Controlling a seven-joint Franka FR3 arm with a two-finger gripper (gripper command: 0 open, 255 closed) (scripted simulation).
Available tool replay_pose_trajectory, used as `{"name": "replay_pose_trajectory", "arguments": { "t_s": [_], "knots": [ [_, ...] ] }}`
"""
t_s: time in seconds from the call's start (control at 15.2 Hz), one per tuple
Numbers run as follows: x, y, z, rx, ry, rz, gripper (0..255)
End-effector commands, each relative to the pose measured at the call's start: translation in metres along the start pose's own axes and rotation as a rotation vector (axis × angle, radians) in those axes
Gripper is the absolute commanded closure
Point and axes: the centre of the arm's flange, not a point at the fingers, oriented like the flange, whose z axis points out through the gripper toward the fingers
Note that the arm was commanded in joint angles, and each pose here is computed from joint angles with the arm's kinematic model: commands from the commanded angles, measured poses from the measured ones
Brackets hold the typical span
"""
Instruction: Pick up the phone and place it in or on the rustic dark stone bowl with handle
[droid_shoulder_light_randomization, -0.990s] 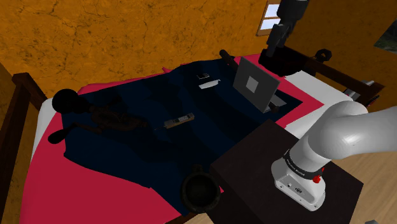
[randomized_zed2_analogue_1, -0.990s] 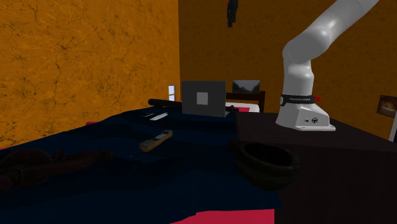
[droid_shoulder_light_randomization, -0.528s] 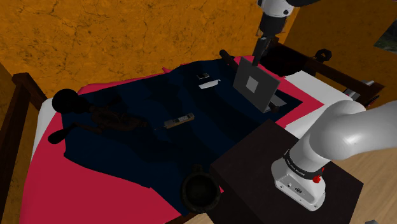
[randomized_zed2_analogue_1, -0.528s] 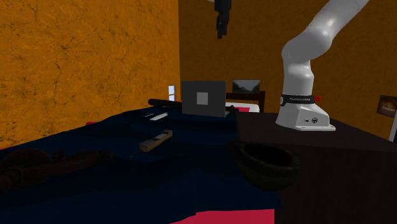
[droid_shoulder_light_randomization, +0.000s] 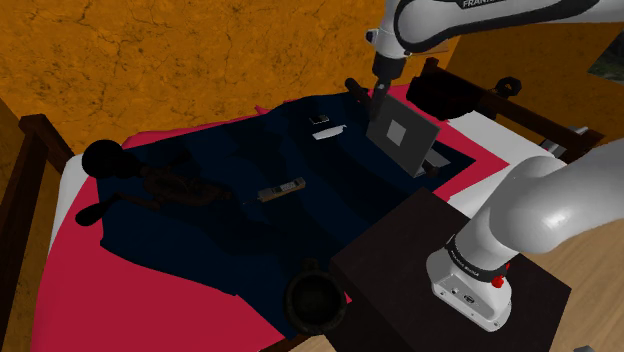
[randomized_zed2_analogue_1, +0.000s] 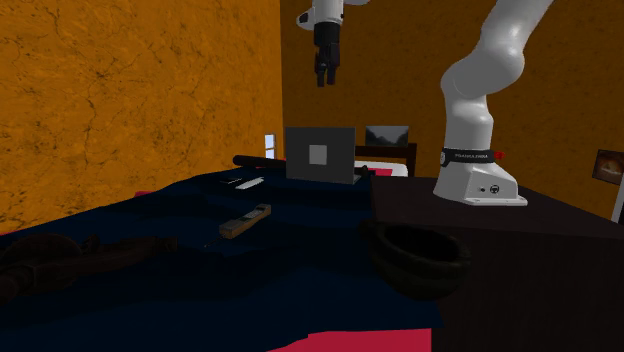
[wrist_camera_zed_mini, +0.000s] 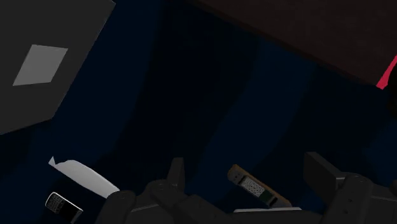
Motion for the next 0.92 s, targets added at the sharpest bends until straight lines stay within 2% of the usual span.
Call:
{"name": "replay_pose_trajectory", "arguments": {
  "t_s": [0.0,0.86],
  "knots": [
    [0.018,0.002,0.021,0.003,0.005,-0.056,0],
    [0.127,-0.015,0.149,0.026,0.026,-0.408,0]
  ]
}}
